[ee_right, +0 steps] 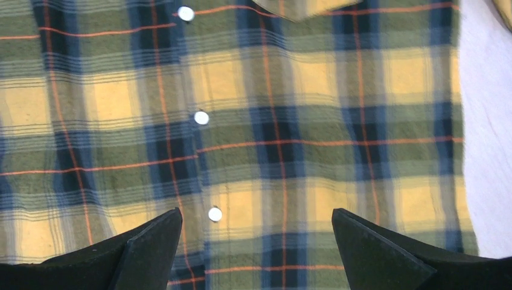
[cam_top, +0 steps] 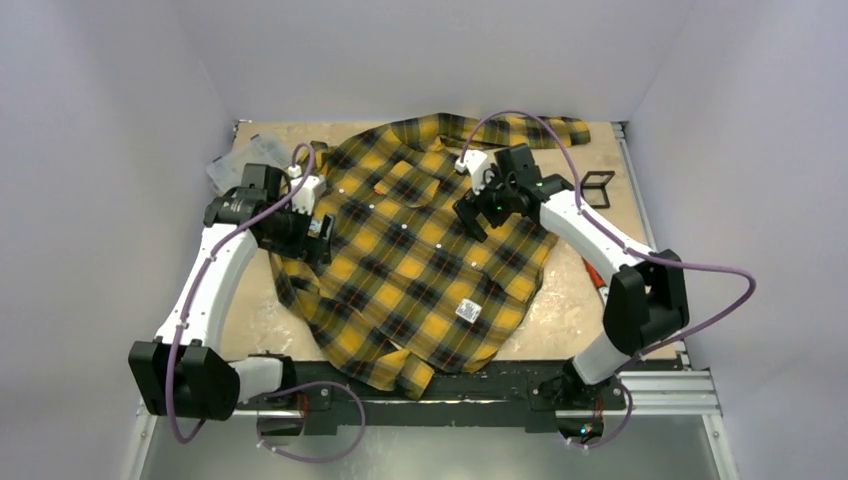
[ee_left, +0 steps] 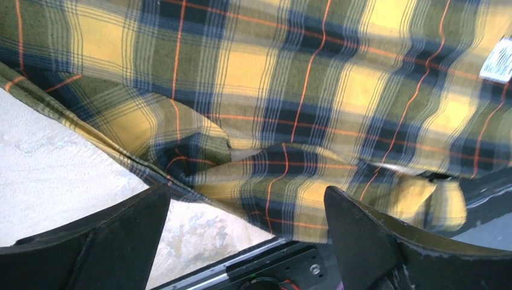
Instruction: Remove the brooch from the garment
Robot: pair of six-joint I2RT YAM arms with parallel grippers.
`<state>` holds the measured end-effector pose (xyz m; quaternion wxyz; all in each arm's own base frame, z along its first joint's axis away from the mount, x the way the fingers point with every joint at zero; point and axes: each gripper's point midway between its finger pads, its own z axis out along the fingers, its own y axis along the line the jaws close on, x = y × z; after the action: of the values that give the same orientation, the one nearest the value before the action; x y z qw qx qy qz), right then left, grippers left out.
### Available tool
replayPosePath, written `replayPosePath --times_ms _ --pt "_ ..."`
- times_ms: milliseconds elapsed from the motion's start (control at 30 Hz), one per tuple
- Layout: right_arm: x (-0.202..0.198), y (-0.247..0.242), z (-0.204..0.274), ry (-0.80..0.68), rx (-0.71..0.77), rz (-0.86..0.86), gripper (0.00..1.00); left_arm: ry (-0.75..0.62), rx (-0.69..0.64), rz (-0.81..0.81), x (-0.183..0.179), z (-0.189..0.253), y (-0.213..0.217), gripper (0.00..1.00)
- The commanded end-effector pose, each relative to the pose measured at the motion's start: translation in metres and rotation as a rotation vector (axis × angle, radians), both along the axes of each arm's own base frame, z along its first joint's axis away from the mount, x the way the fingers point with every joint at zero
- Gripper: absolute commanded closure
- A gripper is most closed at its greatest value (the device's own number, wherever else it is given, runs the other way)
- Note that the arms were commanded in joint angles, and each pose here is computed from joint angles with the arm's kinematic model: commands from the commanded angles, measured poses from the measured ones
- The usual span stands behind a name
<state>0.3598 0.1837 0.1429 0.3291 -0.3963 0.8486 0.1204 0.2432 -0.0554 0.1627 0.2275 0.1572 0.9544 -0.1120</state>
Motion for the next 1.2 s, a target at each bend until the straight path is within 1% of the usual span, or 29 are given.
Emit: replayPosePath --times_ms 0,67,133,233,433,567,767,833,1033,1167 --pt "-0.003 0.038 -0.004 -0.032 -0.022 0.089 0.01 -0.011 -0.121 0.140 0.028 0.025 -0.003 0.00" --pt "-0.008 0.058 -0.012 -0.034 -0.054 0.141 0.01 -0.002 -0.197 0.225 0.037 0.032 0.007 0.00" --pt "-0.009 0.074 -0.019 -0.047 -0.090 0.172 0.01 -0.010 -0.251 0.265 0.045 0.038 0.013 0.00" --pt "-0.008 0.095 -0.033 -0.068 -0.153 0.203 0.01 -0.023 -0.241 0.301 0.052 0.036 0.024 0.00" --pt "0.002 0.133 -0.056 -0.122 -0.258 0.257 0.01 0.038 -0.301 0.363 0.052 0.025 0.029 0.00" --pt "-0.001 0.143 -0.077 -0.128 -0.322 0.286 0.01 0.042 -0.311 0.374 0.052 0.021 0.031 0.00" --pt "-0.024 0.122 -0.112 -0.054 -0.408 0.355 0.01 0.047 -0.332 0.366 0.050 0.017 0.028 0.00" --pt "-0.041 0.117 -0.122 0.001 -0.401 0.405 0.01 0.050 -0.343 0.361 0.050 0.015 0.026 0.00" --pt "-0.083 0.075 -0.138 0.112 -0.444 0.502 0.01 0.054 -0.374 0.316 0.044 0.008 0.018 0.00" --pt "-0.096 0.042 -0.142 0.180 -0.453 0.510 0.02 0.058 -0.381 0.303 0.041 0.002 0.016 0.00"
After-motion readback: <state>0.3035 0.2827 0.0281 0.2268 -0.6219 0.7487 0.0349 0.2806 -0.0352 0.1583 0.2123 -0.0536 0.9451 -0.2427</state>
